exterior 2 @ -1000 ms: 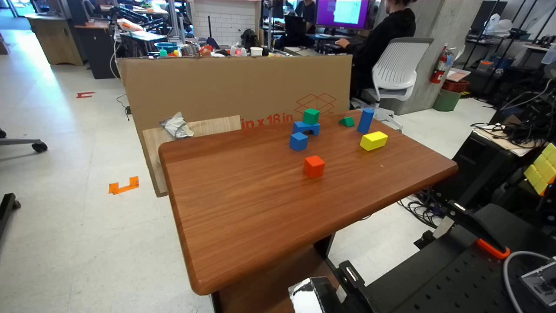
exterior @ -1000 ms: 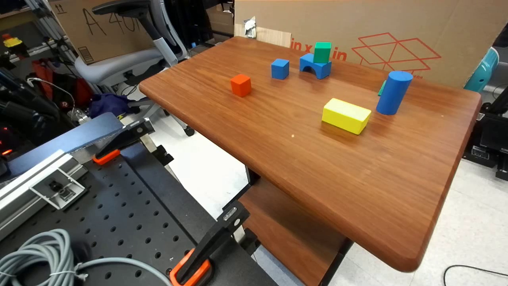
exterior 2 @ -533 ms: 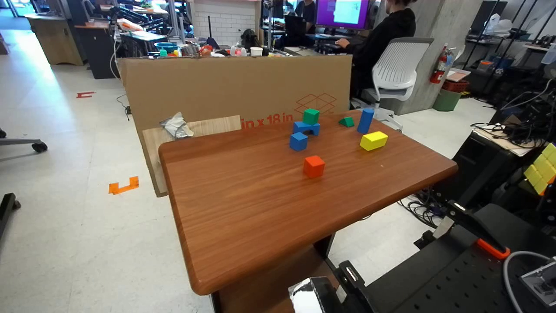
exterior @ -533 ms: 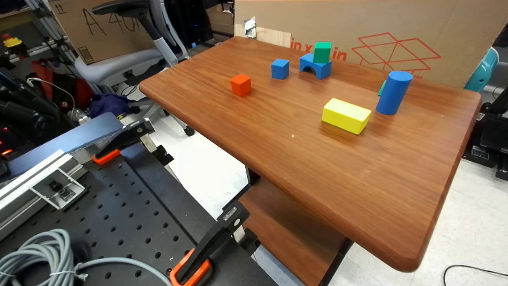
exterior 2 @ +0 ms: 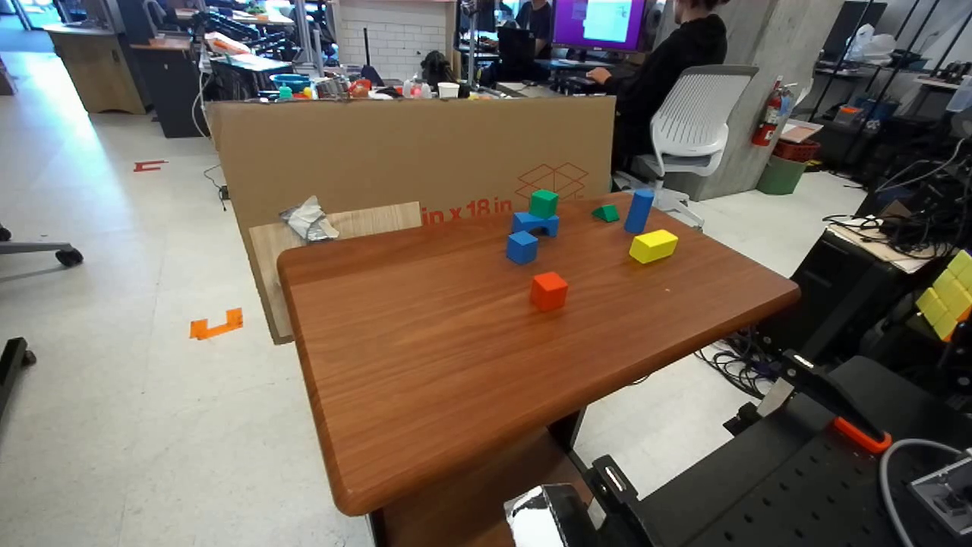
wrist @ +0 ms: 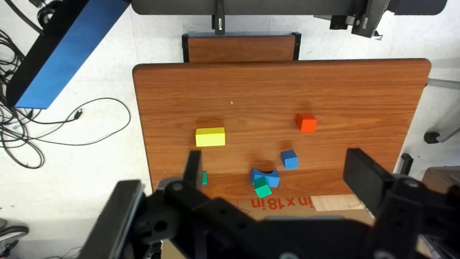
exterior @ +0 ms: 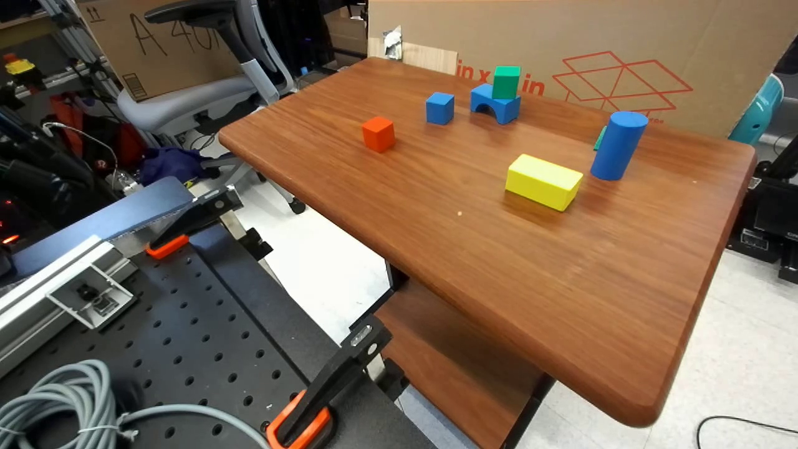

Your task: Move the yellow object slightly

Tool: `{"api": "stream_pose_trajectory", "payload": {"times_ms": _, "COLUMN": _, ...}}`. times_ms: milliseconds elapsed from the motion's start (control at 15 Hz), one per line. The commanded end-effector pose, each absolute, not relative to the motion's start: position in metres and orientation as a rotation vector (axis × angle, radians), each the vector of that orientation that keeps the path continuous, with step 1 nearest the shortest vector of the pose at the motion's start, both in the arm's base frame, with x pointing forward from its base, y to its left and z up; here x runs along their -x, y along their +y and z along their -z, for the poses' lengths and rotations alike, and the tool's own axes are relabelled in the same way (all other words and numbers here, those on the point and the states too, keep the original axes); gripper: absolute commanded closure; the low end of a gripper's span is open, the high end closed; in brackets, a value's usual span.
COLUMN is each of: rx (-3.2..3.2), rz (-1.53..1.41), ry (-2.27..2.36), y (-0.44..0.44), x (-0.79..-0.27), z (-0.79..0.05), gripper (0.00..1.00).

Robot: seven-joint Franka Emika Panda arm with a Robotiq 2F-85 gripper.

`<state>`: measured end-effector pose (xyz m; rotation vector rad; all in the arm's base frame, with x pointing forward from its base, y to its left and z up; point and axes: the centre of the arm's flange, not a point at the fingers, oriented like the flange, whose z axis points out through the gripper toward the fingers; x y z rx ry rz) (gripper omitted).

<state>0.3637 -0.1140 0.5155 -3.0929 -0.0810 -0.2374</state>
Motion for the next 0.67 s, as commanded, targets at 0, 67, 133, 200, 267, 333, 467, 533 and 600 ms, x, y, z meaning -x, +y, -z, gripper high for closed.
{"api": "stream_pose_trajectory", "payload": {"times_ms": 0, "rx": 3.114, "rz": 0.170, "ry": -0.134, "y": -0.125, "x": -0.427, "z": -0.514, "gripper": 0.00}}
{"api": "stream_pose_trajectory", "payload": {"times_ms": 67, "rx": 3.124, "rz": 0.158, "ry": -0.137, "y": -0.127, "x": -0.440, "z": -0.510, "gripper": 0.00}}
{"api": "stream_pose_trajectory", "payload": {"times_ms": 133, "rx": 3.134, "rz": 0.143, "ry": -0.141, "y": -0.129, "x": -0.456, "z": -0.507, "gripper": 0.00}}
{"api": "stream_pose_trajectory", "payload": {"times_ms": 200, "rx": 3.138, "rz": 0.135, "ry": -0.144, "y": -0.130, "x": -0.469, "z": -0.504, "gripper": 0.00}}
{"api": "stream_pose_trajectory", "payload": {"times_ms": 267, "rx": 3.132, "rz": 0.109, "ry": -0.148, "y": -0.133, "x": -0.483, "z": -0.500, "gripper": 0.00}}
{"api": "stream_pose_trajectory", "payload": {"times_ms": 333, "rx": 3.121, "rz": 0.091, "ry": -0.132, "y": -0.136, "x": -0.495, "z": -0.494, "gripper": 0.00}}
{"api": "stream_pose_trajectory", "payload": {"times_ms": 467, "rx": 3.100, "rz": 0.066, "ry": -0.101, "y": -0.144, "x": -0.517, "z": -0.481, "gripper": 0.00}}
{"api": "stream_pose_trajectory", "payload": {"times_ms": 533, "rx": 3.093, "rz": 0.056, "ry": -0.091, "y": -0.147, "x": -0.528, "z": -0.472, "gripper": 0.00}}
{"api": "stream_pose_trajectory", "payload": {"times_ms": 600, "rx": 3.088, "rz": 0.044, "ry": -0.090, "y": -0.150, "x": -0.537, "z": -0.464, "gripper": 0.00}}
